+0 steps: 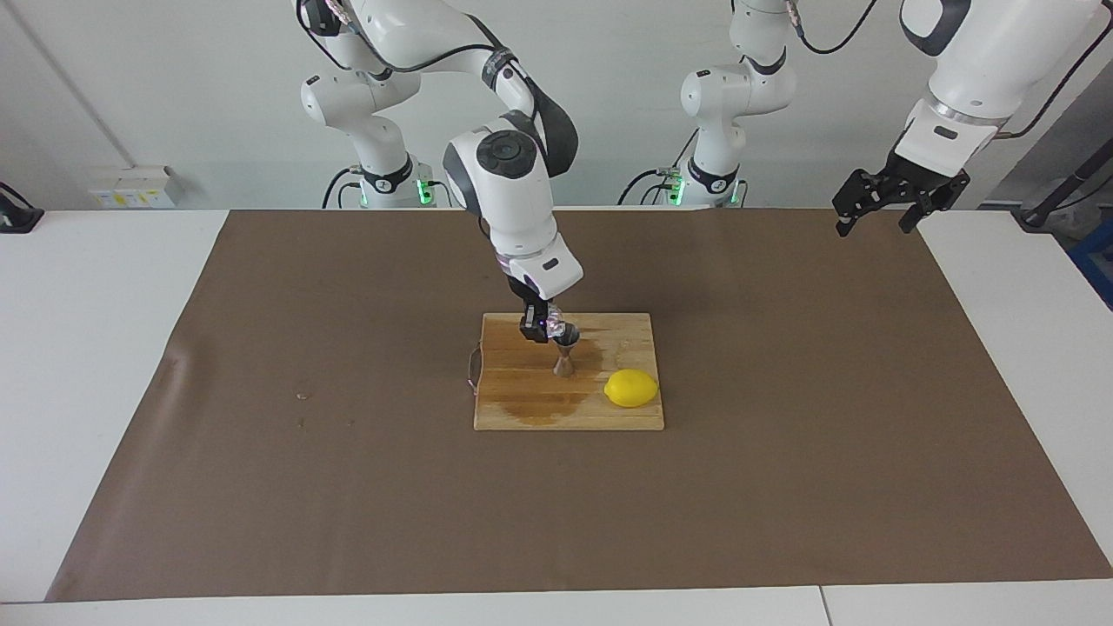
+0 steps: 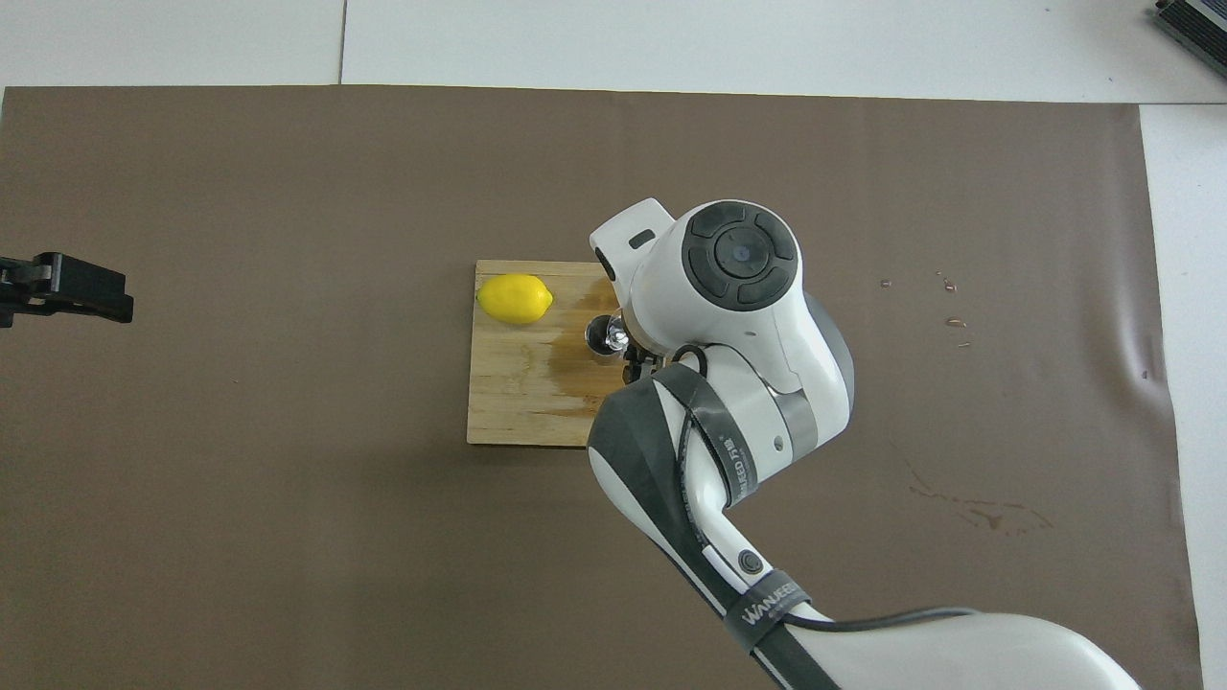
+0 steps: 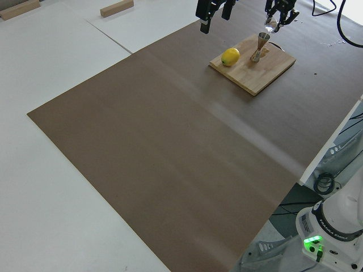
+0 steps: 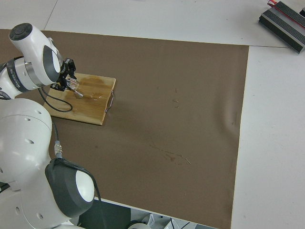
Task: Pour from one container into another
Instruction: 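Hold the clear glass tipped over the metal cup to pour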
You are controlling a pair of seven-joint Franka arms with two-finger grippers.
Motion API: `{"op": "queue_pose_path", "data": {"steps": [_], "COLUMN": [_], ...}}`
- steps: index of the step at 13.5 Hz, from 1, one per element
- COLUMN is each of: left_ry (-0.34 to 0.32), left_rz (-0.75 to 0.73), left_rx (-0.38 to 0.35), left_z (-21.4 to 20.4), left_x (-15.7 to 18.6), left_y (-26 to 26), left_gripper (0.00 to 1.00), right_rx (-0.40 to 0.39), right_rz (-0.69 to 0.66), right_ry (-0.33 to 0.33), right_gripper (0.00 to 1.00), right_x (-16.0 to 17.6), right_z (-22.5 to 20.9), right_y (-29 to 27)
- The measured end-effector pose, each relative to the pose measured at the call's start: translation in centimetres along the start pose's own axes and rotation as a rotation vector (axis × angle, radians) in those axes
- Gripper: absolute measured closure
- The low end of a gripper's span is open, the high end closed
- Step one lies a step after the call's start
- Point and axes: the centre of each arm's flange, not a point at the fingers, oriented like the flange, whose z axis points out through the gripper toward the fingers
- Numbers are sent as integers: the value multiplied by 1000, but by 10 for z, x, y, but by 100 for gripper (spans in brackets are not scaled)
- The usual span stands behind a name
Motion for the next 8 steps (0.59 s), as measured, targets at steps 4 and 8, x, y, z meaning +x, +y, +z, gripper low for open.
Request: {"op": "queue_pose_path", "data": {"steps": [4,8], "left_ry": [0,0], "left_rz": [0,0], "left_rx": [0,0], "left_z": [0,0], "left_x": [0,0], "left_y": [0,0], "left_gripper": [0,0], "right_rx": [-22,-30], "right_rz": [62,127], "right_ry": [-10,-6], "right_gripper": [51,51], "right_x": [9,9], "right_z": [-1,-3], "right_y": [-4,-2]}}
